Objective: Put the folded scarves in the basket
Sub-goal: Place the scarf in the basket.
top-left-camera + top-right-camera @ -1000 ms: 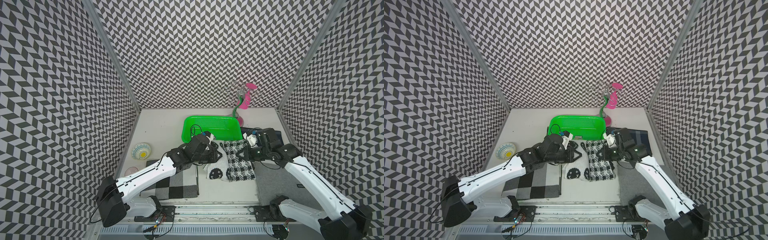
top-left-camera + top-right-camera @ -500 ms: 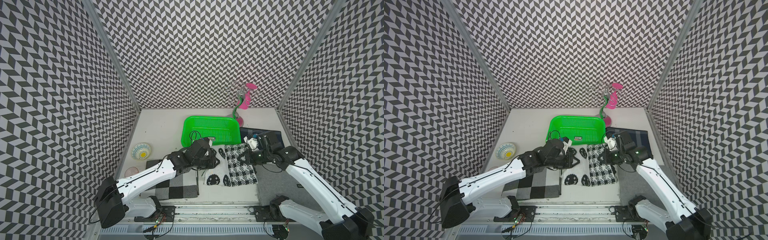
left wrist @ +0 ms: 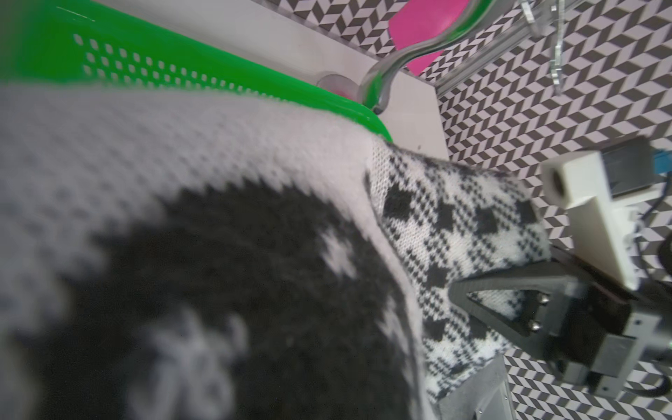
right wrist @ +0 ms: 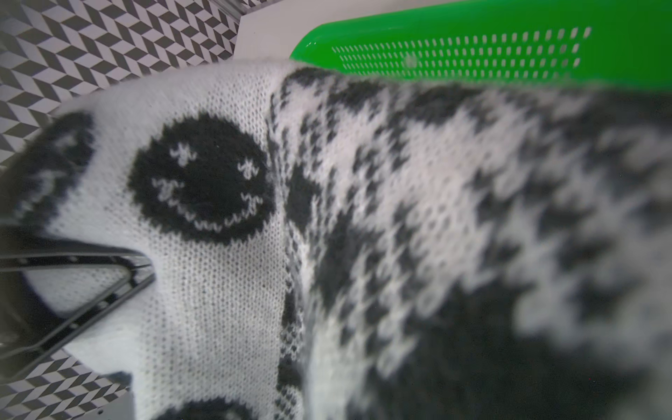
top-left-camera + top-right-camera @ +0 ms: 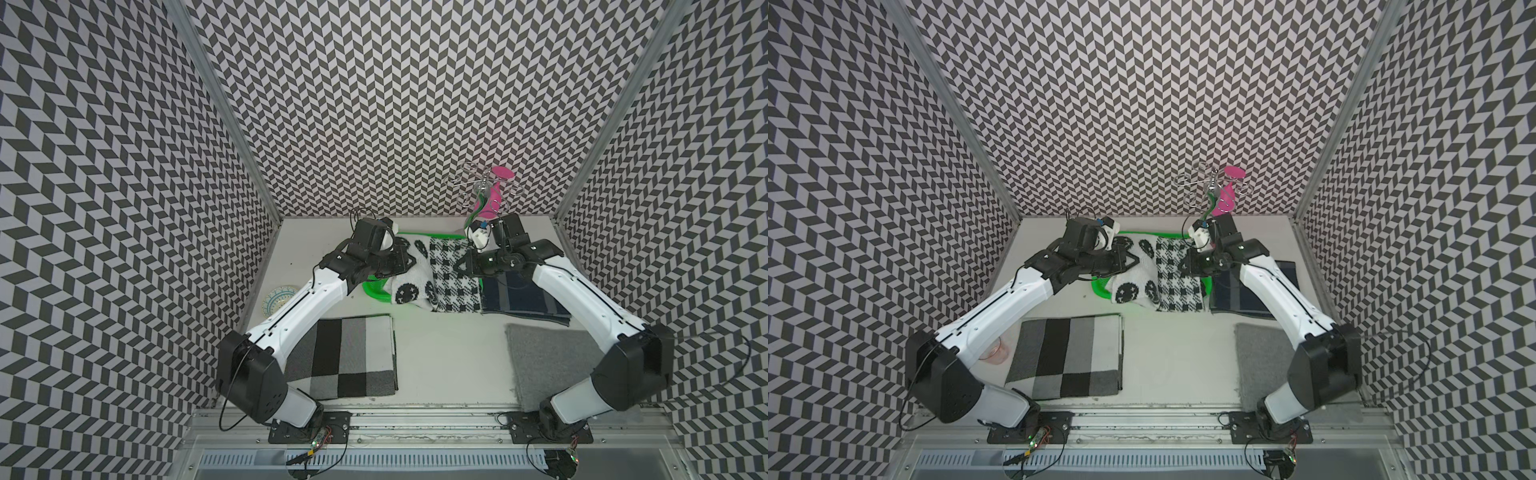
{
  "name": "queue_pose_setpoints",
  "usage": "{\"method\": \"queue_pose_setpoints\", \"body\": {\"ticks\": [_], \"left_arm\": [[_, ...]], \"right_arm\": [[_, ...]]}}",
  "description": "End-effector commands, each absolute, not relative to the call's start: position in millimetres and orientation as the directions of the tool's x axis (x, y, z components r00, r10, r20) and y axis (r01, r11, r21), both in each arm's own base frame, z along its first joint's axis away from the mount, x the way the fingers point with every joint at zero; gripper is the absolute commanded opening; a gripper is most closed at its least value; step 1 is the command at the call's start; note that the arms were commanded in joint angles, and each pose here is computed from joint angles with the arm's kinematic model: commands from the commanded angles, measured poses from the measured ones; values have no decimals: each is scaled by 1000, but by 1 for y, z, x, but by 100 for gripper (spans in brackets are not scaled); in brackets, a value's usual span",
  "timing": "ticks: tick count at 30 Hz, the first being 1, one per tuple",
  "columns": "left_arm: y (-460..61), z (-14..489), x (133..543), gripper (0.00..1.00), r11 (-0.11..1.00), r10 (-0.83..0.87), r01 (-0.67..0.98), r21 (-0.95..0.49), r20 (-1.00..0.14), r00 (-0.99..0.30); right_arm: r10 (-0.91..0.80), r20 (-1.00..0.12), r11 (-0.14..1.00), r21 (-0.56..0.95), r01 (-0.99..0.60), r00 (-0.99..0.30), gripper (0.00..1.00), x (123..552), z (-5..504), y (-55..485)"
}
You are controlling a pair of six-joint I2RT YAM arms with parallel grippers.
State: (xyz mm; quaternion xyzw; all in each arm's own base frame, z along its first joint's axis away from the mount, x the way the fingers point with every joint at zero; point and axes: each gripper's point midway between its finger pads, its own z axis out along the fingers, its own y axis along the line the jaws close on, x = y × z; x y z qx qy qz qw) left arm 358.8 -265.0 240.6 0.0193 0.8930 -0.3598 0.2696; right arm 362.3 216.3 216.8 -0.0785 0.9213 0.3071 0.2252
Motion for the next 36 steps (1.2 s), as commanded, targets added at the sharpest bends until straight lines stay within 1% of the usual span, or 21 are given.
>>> {"method": "queue_pose_setpoints", "body": {"ticks": [1, 5, 10, 15, 21, 24, 28, 33, 34, 35, 36], "left_arm": [[-262, 240, 386, 0, 744, -129, 307, -593, -579, -805], [-255, 216, 409, 0, 755, -134, 284, -591, -563, -815], [-255, 199, 428, 0, 786, -115, 279, -552, -573, -811], [-253, 180, 439, 0, 814, -103, 261, -519, -571, -814], [-247, 147, 443, 0, 843, -101, 219, -491, -544, -833], [-242, 134, 446, 0, 861, -102, 192, -471, -529, -842], [-238, 119, 453, 0, 886, -81, 182, -426, -528, -845], [-236, 107, 460, 0, 899, -67, 178, -401, -526, -848], [-237, 104, 461, 1, 900, -60, 181, -397, -523, -850], [-238, 104, 463, 5, 900, -57, 184, -396, -524, -850], [-238, 102, 463, 5, 901, -56, 182, -394, -521, -852]], "right_arm": [[-21, -528, 816, 481, -320, -849, 0, 393, 220, 213], [10, -529, 827, 482, -290, -849, 0, 417, 204, 207], [5, -514, 836, 474, -279, -858, 0, 433, 180, 211], [12, -503, 830, 487, -272, -864, 0, 444, 159, 216], [15, -497, 854, 457, -247, -868, 0, 456, 130, 214], [5, -504, 879, 414, -236, -864, 0, 460, 117, 211], [-12, -466, 902, 377, -211, -885, 0, 460, 93, 206], [-48, -461, 923, 320, -216, -886, 1, 463, 76, 206], [-54, -459, 928, 305, -214, -887, 2, 464, 74, 205], [-59, -459, 935, 286, -210, -886, 3, 466, 72, 202], [-62, -461, 940, 271, -207, -885, 5, 467, 71, 200]]}}
